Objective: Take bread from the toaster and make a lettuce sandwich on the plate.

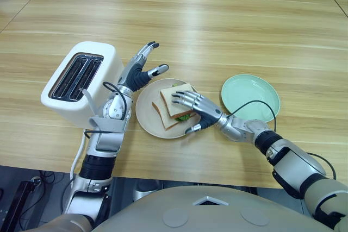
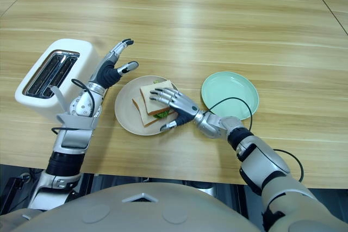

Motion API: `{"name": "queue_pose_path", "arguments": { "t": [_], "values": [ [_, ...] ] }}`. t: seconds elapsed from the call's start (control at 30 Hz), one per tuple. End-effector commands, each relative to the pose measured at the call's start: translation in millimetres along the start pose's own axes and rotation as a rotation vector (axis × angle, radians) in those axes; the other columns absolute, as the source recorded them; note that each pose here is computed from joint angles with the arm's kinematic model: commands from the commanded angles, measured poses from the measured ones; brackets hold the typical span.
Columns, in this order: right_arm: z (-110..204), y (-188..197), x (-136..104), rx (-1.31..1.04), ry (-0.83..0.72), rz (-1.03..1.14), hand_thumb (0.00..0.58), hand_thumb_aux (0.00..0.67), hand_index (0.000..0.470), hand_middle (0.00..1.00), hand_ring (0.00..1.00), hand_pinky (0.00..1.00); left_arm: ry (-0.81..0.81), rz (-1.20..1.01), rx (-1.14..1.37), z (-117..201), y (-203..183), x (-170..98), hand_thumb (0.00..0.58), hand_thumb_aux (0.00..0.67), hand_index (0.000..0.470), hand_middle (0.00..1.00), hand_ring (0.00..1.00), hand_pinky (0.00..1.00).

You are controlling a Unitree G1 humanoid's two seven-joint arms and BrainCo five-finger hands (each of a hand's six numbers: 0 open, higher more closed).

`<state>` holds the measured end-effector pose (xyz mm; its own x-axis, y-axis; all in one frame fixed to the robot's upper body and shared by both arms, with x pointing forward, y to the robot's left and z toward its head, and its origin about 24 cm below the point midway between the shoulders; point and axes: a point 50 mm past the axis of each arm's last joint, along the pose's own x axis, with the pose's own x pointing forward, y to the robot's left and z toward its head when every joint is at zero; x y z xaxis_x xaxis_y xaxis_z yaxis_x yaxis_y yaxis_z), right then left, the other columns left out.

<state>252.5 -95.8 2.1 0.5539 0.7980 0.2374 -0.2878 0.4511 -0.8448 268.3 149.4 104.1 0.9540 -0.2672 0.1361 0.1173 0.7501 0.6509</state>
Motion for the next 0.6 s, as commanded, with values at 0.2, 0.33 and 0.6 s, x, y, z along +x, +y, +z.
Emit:
{"name": "queue_pose_path", "arguments": {
  "t": [0.2,0.33,0.6],
  "values": [
    [47,-99,30,0.269,-0.210,-0.224,0.580,0.670,0.460,1.00,1.00,1.00,-0.250,0.104,-0.311,26,24,-2,0.580,0.670,0.460,1.00,1.00,1.00],
    [69,-131,25,0.408,-0.285,-0.202,0.580,0.670,0.460,1.00,1.00,1.00,-0.359,-0.013,-0.437,44,32,-12,0.580,0.670,0.460,1.00,1.00,1.00],
    [101,-123,-13,0.980,-0.381,0.294,0.580,0.670,0.460,1.00,1.00,1.00,-0.463,-0.772,-0.690,51,19,-70,0.580,0.670,0.460,1.00,1.00,1.00]
  ]
}}
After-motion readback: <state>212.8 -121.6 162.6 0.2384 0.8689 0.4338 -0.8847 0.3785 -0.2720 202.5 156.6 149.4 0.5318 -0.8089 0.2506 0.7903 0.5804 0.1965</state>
